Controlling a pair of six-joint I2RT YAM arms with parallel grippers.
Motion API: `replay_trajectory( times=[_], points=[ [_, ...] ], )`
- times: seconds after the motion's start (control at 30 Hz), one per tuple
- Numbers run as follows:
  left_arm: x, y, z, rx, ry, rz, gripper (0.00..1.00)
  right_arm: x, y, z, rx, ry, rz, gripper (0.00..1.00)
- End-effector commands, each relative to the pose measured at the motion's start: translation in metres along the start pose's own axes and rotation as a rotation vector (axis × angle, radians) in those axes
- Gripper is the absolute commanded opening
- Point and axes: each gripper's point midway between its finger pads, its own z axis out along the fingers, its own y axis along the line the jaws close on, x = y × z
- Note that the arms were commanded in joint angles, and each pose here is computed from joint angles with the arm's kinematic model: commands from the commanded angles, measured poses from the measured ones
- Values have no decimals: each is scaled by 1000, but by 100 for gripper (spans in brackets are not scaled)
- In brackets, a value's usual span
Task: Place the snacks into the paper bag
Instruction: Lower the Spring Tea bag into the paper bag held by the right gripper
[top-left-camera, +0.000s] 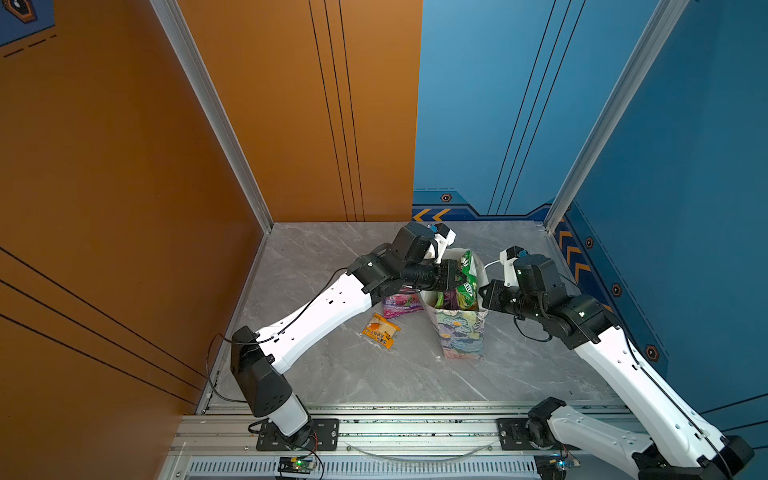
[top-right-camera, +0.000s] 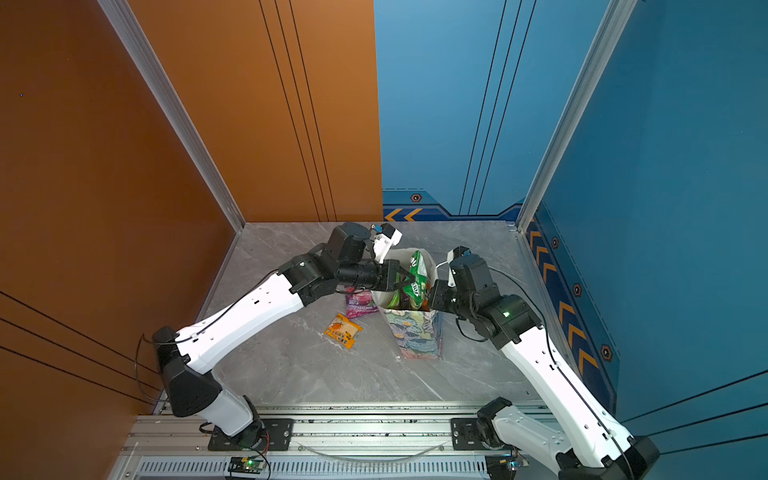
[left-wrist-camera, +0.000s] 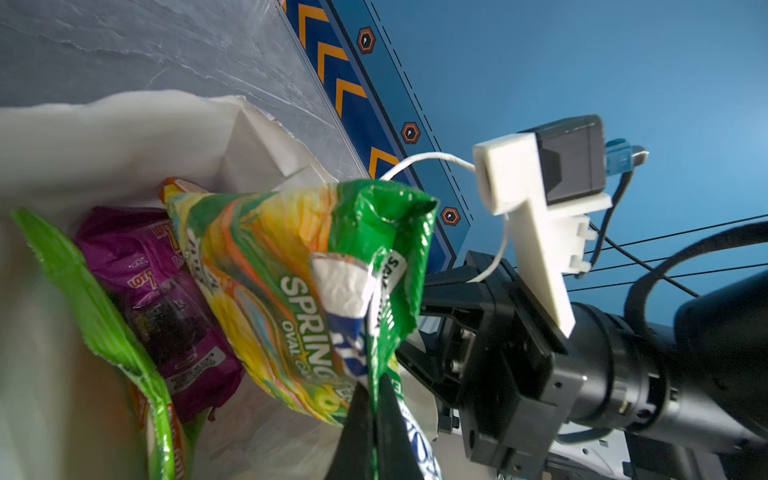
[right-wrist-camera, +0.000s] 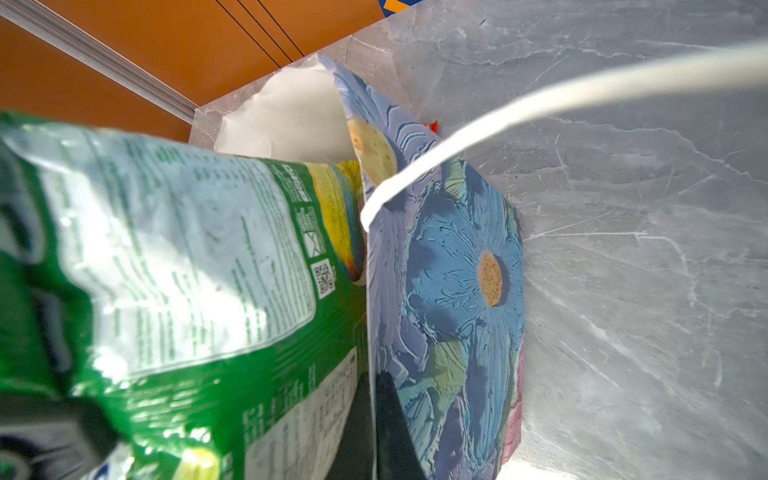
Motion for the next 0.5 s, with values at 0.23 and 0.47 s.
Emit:
replay_trajectory(
  times=[0.23,0.47],
  points=[
    [14,15,18,-4,112,-42,0,-15,15,-12,-67,-54,12,0],
    [23,34,35,-84,187,-41,0,-16,14,-13,-60,-60,14,0]
  ],
)
